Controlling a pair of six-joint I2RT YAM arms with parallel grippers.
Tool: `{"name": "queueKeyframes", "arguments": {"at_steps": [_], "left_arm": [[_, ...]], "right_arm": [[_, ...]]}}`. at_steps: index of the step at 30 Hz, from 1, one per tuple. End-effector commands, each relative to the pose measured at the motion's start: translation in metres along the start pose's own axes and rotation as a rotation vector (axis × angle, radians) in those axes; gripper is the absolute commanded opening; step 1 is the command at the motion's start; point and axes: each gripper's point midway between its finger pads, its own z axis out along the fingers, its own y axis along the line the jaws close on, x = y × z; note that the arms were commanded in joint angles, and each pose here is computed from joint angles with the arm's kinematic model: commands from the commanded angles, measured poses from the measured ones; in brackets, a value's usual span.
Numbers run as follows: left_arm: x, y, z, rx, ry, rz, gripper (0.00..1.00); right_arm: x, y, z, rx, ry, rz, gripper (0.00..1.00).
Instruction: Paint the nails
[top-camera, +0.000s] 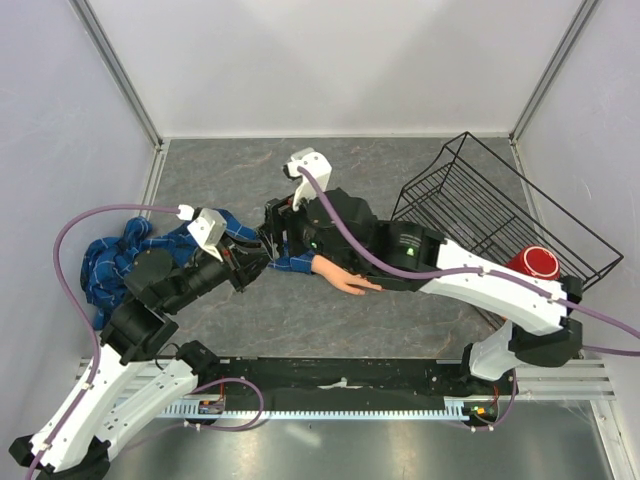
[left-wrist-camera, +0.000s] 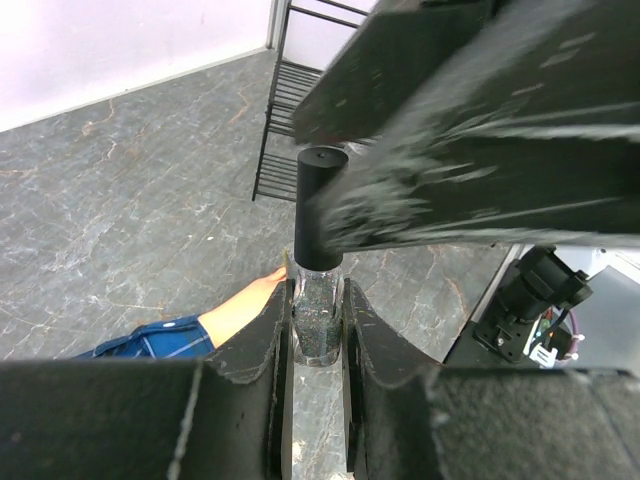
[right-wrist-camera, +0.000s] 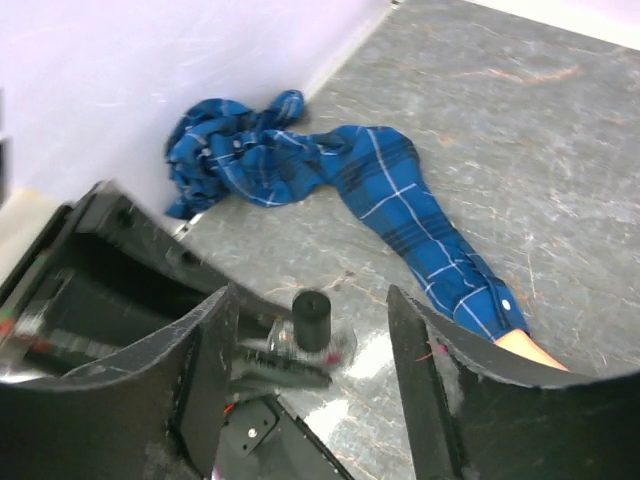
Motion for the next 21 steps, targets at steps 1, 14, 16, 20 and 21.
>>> {"name": "queueKeyframes", "arguments": {"at_steps": [1,14,16,20,21], "left_arm": [[-0.010,0.003,0.002,-0.010,-0.028,0.060,0.02],[-0.010,-0.036,-0.003,0.200,-0.009,0.036,0.02],[-0.014,-0.061,-0.007,0.348,-0.010,0.033,0.02],[-0.014,-0.121,-0.037,0.760,0.025,0.030,0.02],[-0.016,-0.128,-0.043,0.808,0.038,0.001,0.02]], "right_arm": [[-0.006,-0.006,0.005,0.083,-0.004,-0.004,0.60],[0.019,0.017,0.001,-0.121,0.051,-0.102,0.00],[0.030,0.031,-0.013,-0.282,0.087,-0.145,0.00],[0.037,0.053,-0.048,-0.683,0.098,-0.196,0.00],[0.037,0.055,-0.060,-0.759,0.095,-0.200,0.00]]}}
